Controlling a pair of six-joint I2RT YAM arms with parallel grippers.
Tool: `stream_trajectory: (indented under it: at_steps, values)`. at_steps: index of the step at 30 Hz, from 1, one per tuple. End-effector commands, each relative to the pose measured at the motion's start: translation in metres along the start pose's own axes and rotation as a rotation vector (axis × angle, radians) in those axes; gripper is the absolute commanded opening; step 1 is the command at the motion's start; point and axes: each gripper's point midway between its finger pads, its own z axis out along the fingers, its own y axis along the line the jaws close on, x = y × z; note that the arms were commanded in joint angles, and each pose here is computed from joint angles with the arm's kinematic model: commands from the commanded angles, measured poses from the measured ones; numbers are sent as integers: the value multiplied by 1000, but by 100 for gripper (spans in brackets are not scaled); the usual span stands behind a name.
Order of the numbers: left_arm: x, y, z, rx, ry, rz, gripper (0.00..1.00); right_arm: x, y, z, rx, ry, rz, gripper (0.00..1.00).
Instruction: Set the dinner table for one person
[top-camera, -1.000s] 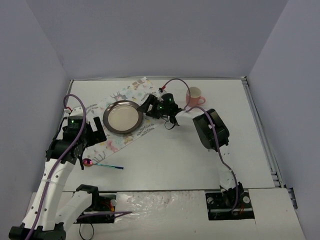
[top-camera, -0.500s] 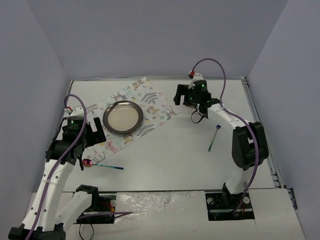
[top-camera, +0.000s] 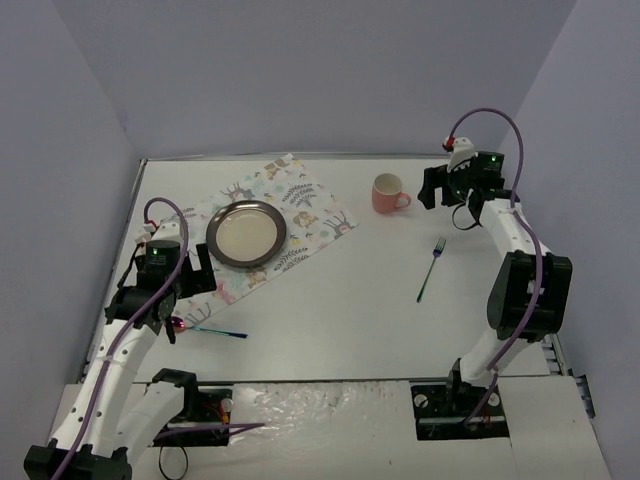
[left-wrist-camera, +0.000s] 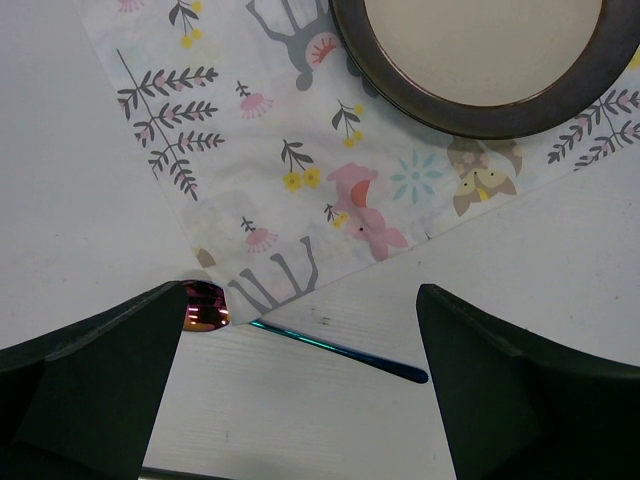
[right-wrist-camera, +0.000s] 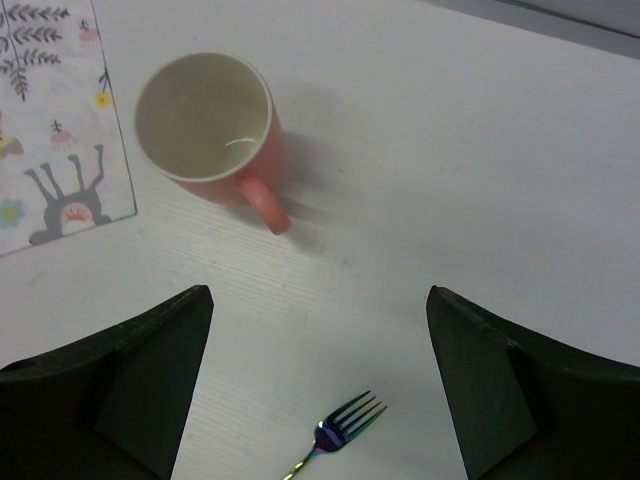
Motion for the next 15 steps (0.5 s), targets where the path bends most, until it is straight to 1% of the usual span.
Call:
stream_trajectory:
  at_steps: [1, 6, 15]
  values:
    - [-26, 1, 0, -12, -102, 8, 97, -2, 24, 13, -158, 3, -168, 85]
    - [-26, 1, 2, -19, -100, 7, 97, 0, 29, 30, -229, 12, -236, 83]
    - [-26, 2, 3, -27, -96, 6, 97, 11, 25, 62, -232, 61, -266, 80]
